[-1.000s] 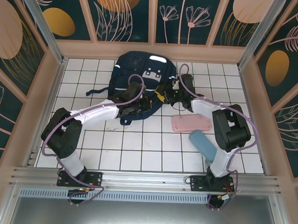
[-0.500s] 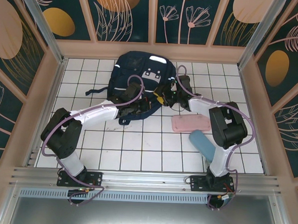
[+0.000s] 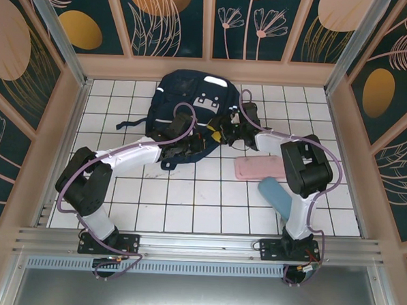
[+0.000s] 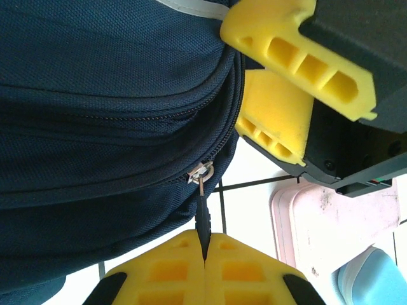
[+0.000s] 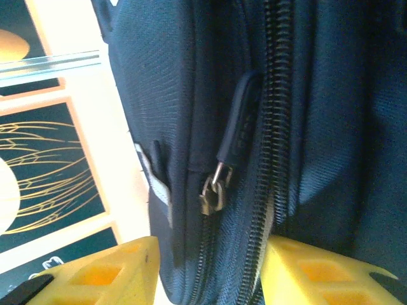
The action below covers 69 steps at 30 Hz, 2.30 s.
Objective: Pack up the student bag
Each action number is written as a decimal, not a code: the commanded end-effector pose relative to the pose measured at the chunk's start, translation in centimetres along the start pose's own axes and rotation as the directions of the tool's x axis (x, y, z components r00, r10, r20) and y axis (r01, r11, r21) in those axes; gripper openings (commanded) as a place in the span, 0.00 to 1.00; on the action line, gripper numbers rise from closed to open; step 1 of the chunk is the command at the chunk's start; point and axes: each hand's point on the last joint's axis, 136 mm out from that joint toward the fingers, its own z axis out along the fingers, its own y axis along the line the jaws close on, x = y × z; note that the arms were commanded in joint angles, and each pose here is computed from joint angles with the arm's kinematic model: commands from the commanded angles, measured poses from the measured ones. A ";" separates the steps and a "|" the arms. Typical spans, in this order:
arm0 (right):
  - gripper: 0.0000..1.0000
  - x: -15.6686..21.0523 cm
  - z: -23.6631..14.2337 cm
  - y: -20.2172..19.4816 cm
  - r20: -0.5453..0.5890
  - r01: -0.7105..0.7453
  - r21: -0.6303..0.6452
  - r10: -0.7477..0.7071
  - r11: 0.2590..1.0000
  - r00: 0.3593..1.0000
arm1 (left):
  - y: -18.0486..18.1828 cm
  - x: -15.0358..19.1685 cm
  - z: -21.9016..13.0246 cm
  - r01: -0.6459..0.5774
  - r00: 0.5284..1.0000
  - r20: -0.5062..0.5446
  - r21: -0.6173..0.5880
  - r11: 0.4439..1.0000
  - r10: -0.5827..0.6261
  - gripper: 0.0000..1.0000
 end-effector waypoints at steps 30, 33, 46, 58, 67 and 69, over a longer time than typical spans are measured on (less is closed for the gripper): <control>0.00 -3.2 -4.1 3.4 0.179 0.049 -0.146 -0.023 0.988 0.984 | 10.5 -2.9 -5.5 0.047 0.979 0.202 -0.311 0.949 0.018 0.00; 0.00 -3.6 -5.2 3.6 0.193 0.067 -0.141 -0.039 0.988 0.980 | 11.2 -3.3 -5.8 0.041 0.979 0.201 -0.315 0.948 0.024 0.00; 0.00 -6.3 -9.8 4.0 0.257 0.135 -0.102 -0.104 0.986 0.961 | 15.2 -6.5 -7.6 0.087 0.962 0.272 -0.398 0.913 0.027 0.00; 0.08 -7.5 -11.1 4.3 0.240 0.135 -0.115 -0.104 0.984 0.965 | 11.1 -12.5 -7.8 -0.092 0.912 0.374 -0.215 0.972 0.169 0.00; 0.51 -6.4 -11.5 -0.5 0.284 0.183 0.246 -0.251 0.952 0.926 | 7.7 -9.9 -9.3 -0.203 0.920 0.335 -0.040 0.978 0.204 0.00; 0.53 -6.5 -12.9 -0.9 0.311 0.248 0.454 -0.414 0.855 0.856 | 7.8 -9.9 -9.8 -0.202 0.917 0.340 -0.052 0.978 0.207 0.00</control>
